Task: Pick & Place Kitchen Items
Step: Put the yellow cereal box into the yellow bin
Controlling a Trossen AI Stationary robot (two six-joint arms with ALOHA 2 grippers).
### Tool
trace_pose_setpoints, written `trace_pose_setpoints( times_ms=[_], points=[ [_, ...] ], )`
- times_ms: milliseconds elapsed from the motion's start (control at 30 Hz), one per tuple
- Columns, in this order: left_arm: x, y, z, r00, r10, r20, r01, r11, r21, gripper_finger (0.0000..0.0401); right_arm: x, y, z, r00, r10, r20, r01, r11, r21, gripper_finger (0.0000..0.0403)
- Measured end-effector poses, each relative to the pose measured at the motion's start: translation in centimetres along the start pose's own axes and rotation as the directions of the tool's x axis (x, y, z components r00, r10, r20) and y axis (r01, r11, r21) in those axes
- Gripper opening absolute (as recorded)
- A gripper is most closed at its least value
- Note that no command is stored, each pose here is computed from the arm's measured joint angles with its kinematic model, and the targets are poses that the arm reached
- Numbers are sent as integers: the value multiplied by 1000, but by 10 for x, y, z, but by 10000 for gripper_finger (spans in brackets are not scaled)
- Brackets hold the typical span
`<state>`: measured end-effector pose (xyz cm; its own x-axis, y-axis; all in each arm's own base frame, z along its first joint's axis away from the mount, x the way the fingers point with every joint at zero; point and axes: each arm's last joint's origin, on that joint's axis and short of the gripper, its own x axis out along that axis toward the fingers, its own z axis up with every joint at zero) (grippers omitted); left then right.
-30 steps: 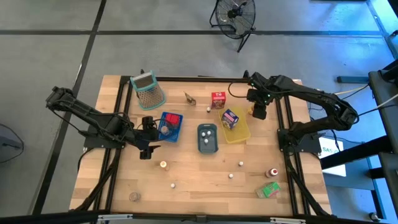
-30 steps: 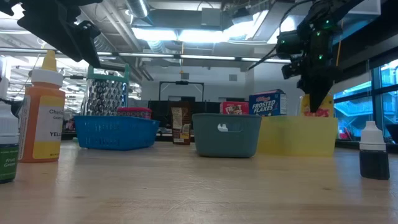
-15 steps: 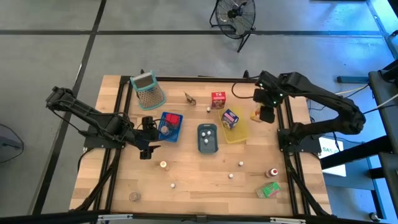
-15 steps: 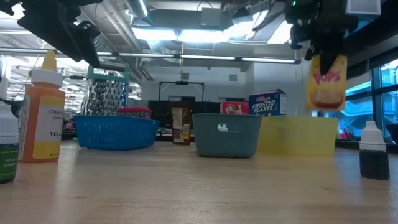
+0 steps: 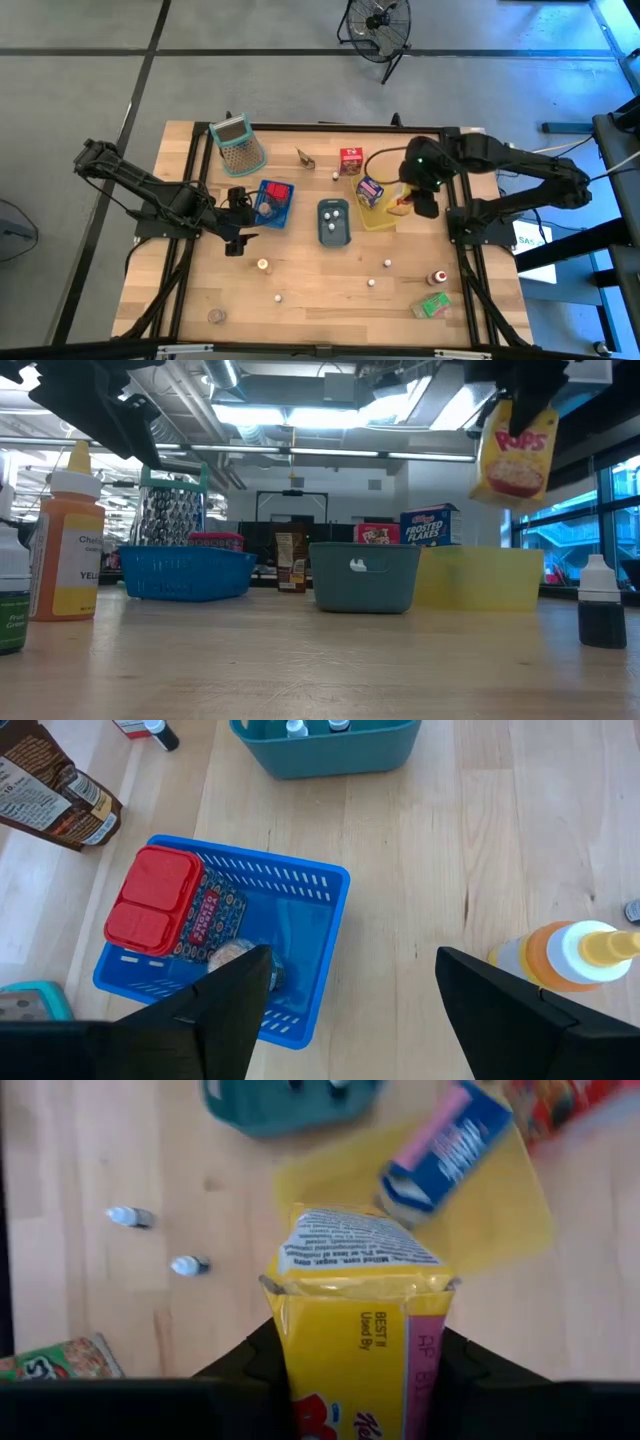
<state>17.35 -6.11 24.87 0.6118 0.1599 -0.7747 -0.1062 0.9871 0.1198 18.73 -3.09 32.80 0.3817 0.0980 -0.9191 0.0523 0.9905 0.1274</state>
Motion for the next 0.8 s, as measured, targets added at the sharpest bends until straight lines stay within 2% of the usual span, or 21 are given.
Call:
trace_pose_setpoints(
  times_ms=[300,400,800],
  points=[
    [0,0,0,1000,0,0,0,1000,0,279,8,28,17,992,62,112,-52,994,-92,135],
    [0,0,0,1000,0,0,0,1000,0,279,17,35,23,993,75,94,-64,991,-115,135],
    [0,0,0,1000,0,0,0,1000,-9,279,60,33,41,999,1,-52,-6,994,-105,135]
  ],
)
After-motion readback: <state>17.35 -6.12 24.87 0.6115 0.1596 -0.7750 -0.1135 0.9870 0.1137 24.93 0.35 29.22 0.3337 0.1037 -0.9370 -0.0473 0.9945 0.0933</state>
